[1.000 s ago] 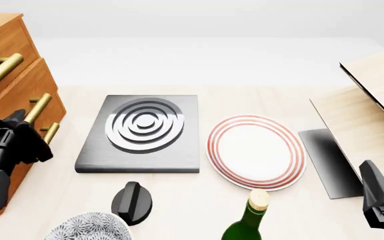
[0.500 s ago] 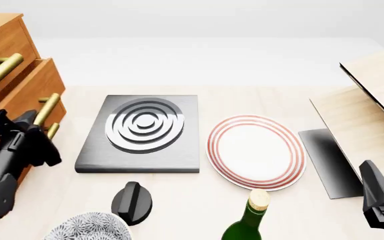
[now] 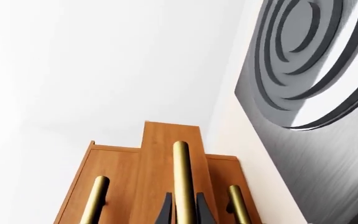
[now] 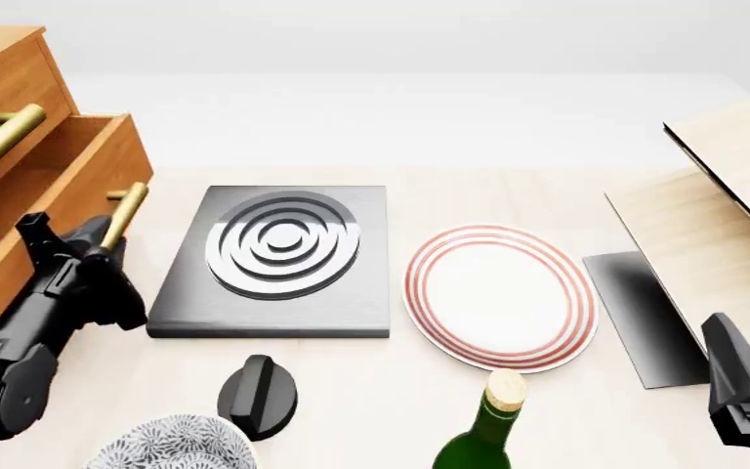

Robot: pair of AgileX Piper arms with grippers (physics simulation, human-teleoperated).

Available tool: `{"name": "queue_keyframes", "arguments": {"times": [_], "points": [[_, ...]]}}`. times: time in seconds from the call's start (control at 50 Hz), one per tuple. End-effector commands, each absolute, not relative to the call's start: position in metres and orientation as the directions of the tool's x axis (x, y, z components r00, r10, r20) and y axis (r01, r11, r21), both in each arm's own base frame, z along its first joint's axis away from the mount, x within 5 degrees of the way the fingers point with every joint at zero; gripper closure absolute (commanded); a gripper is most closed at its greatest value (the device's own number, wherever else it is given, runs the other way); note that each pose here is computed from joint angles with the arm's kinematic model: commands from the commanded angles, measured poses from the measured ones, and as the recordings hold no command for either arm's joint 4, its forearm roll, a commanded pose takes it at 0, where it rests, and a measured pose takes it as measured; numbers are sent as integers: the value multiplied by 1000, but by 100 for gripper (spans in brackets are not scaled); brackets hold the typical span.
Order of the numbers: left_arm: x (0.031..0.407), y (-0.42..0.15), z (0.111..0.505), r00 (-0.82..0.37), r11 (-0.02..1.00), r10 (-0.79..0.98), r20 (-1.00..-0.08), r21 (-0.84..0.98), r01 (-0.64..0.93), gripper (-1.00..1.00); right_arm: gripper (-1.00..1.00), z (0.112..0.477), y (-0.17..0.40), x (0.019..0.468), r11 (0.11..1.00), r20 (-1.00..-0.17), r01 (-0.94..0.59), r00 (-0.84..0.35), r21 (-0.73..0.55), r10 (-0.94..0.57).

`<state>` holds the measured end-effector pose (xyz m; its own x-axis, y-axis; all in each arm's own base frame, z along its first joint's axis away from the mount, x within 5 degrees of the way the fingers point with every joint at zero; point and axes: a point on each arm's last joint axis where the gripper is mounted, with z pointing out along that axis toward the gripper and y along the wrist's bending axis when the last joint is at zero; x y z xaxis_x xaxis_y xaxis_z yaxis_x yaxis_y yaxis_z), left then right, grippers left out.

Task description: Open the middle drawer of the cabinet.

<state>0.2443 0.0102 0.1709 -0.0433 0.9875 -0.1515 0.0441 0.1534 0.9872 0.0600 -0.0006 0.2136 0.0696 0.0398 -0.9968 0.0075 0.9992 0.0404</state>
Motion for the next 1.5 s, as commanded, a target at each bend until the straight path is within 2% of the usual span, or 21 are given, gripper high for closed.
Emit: {"name": "queue_keyframes", "arguments": {"times": [0.02, 0.2, 0.74, 1.2, 1.5], "points": [[228, -8, 181, 37, 159, 987, -159, 987, -8, 100, -100, 214, -1, 60, 999, -997, 7, 69, 41, 40], [229, -12, 179, 51, 185, 981, -186, 983, 7, 100, -100, 214, -1, 60, 999, -997, 7, 70, 40, 40], [238, -23, 175, 93, 184, 978, -186, 983, 28, 100, -100, 214, -1, 60, 999, -997, 8, 70, 40, 40], [217, -36, 179, 163, 193, 967, -196, 981, 31, 100, -100, 214, -1, 60, 999, -997, 8, 69, 40, 40], [211, -37, 181, 169, 193, 966, -195, 981, 29, 100, -100, 214, -1, 60, 999, -997, 8, 70, 41, 40]]}}
